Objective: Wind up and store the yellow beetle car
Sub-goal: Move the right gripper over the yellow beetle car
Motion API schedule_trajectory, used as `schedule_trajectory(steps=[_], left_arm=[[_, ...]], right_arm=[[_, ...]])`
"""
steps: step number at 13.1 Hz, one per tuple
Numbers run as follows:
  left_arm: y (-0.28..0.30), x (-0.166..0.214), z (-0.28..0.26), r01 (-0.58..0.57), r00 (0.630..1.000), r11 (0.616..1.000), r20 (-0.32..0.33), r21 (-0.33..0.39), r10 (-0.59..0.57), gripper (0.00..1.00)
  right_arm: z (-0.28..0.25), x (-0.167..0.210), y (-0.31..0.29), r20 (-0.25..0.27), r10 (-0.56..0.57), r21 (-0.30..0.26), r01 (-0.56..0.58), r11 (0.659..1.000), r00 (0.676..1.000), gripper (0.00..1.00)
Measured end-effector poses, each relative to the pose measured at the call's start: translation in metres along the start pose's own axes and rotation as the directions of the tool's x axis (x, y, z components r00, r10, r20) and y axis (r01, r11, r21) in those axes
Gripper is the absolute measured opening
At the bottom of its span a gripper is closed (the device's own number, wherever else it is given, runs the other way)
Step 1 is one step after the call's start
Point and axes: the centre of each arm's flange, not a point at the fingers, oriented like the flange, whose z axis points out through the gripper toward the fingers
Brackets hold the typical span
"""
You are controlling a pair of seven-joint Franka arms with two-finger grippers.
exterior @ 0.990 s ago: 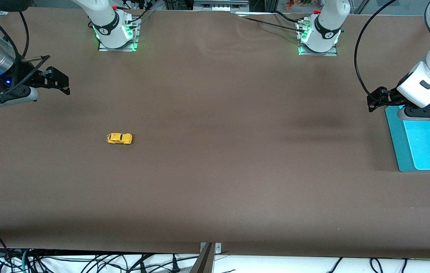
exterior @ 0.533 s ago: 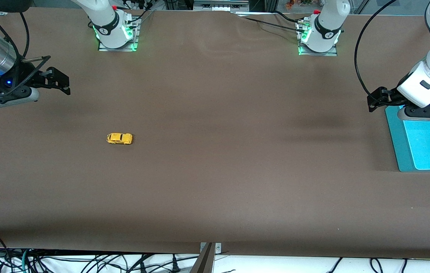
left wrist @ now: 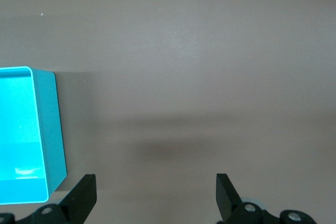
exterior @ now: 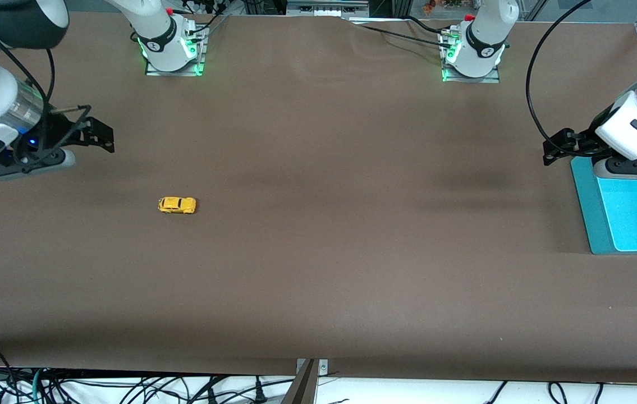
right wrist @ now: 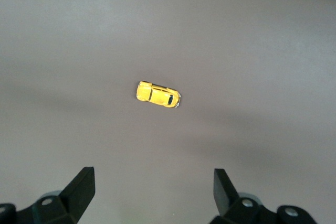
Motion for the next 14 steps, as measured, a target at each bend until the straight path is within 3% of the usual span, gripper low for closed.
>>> schedule_trajectory(steps=[4,10,12,14], left_arm=[[-0.001,0.0,0.0,0.001,1.0,1.0,0.001,0.0,-0.001,1.0],[0.001,0.0,0.001,-0.001,1.0,1.0,0.002,0.0,0.001,1.0],[0.001,0.0,0.001,-0.001,1.0,1.0,0.002,0.0,0.001,1.0],[0.001,0.0,0.001,-0.001,1.0,1.0,0.002,0.0,0.001,1.0]], right_arm=[[0.057,0.01,0.001,0.0,-0.001,-0.005,0.001,1.0,1.0,1.0],[0.142,0.025,-0.007,0.079,-0.191,0.002,0.192,0.981,0.978,1.0],[0.157,0.029,-0.017,0.07,-0.313,0.007,0.314,0.95,0.947,1.0],[0.166,0.028,-0.024,0.061,-0.481,0.016,0.481,0.877,0.875,1.0]])
